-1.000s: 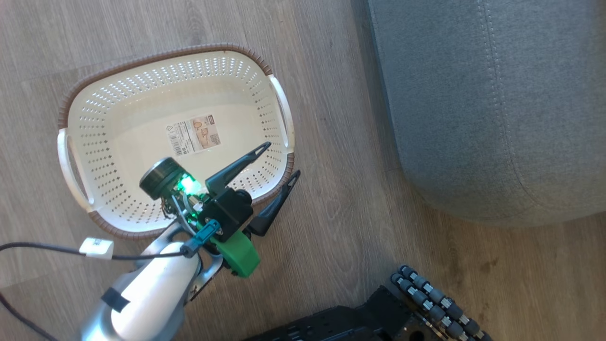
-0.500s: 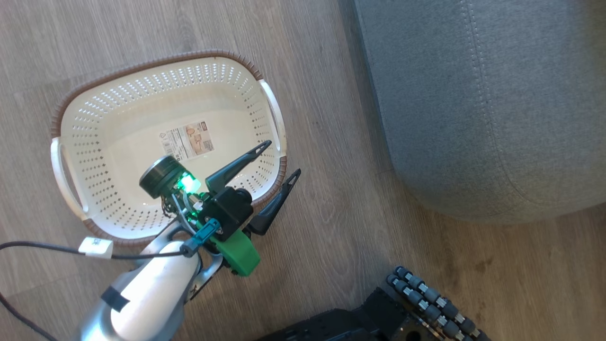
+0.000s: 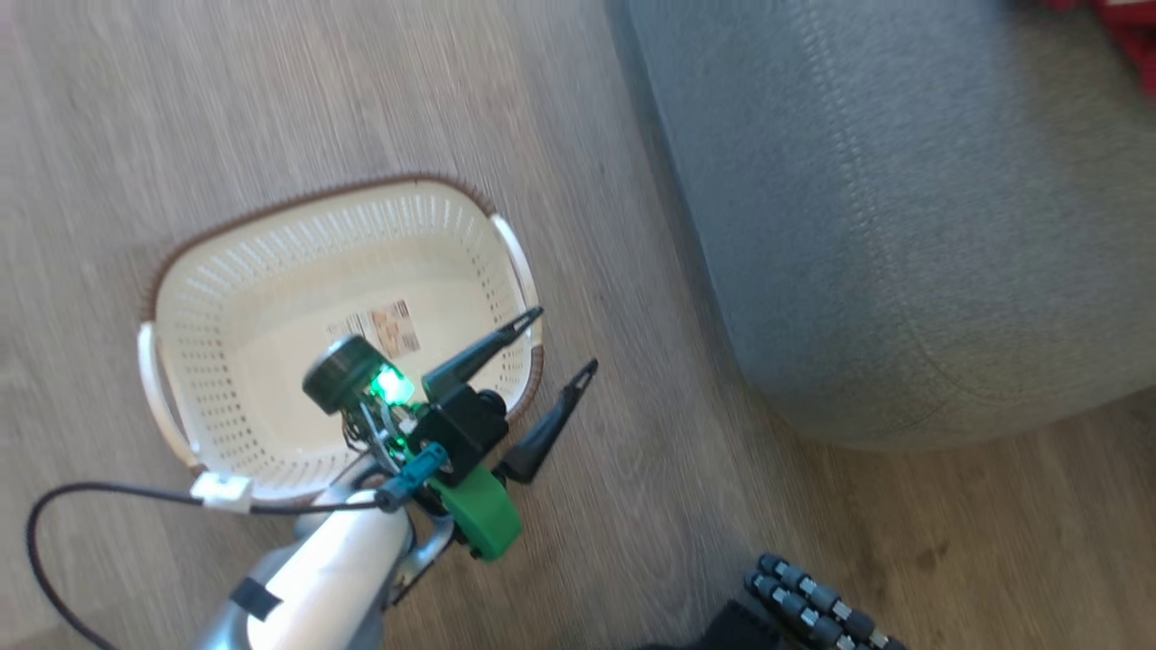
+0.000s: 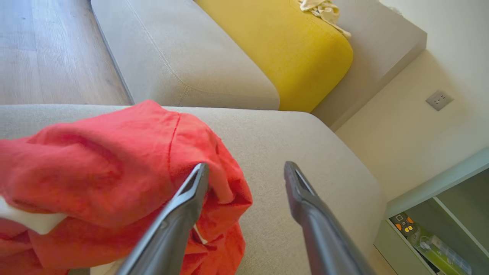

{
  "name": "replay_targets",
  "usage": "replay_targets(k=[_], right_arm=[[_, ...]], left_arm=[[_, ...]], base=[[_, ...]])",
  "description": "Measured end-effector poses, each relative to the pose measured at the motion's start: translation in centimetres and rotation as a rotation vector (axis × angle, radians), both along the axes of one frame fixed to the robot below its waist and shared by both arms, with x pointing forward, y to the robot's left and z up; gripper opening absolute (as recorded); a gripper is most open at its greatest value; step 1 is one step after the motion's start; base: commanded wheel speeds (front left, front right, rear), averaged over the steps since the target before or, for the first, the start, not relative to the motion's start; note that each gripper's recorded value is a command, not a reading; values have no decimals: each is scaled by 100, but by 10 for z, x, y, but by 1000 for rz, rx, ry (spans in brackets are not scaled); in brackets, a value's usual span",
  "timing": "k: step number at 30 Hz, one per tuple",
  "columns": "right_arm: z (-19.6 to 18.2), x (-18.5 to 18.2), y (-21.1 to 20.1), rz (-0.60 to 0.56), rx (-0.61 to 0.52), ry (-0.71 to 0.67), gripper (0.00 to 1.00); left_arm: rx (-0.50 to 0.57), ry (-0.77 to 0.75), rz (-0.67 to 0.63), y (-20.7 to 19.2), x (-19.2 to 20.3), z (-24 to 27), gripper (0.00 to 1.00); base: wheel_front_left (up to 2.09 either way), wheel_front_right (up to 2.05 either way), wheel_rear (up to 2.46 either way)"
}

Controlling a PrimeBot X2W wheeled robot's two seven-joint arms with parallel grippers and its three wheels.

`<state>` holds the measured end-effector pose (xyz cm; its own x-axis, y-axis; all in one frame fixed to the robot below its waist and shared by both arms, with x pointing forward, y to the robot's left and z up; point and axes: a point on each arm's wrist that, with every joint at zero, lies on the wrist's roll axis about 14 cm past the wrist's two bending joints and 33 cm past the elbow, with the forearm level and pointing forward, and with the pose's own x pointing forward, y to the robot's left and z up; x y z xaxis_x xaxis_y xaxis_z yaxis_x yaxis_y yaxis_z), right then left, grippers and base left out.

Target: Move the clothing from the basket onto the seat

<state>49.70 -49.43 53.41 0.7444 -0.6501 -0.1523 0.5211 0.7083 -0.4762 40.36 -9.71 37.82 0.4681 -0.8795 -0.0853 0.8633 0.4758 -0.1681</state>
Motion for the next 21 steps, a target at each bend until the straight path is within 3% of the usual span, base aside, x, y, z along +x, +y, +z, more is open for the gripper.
replay_targets(k=[10, 14, 17, 21], right_arm=[[98, -43, -14, 0, -76, -150, 100], [118, -51, -8, 25, -69, -223, 100], [145, -54, 6, 60, 44, -427, 100], [182, -47, 28, 151, 20, -516, 100]], left_arm=[[-45, -74, 14, -13, -25, 61, 100], [-62, -84, 43, -12, -30, 76, 100], [-74, -120, 61, -11, -37, 96, 100], [-96, -165, 102, -7, -36, 118, 100]], base=[[0, 0, 0], [0, 0, 0], [0, 0, 0], [0, 0, 0]])
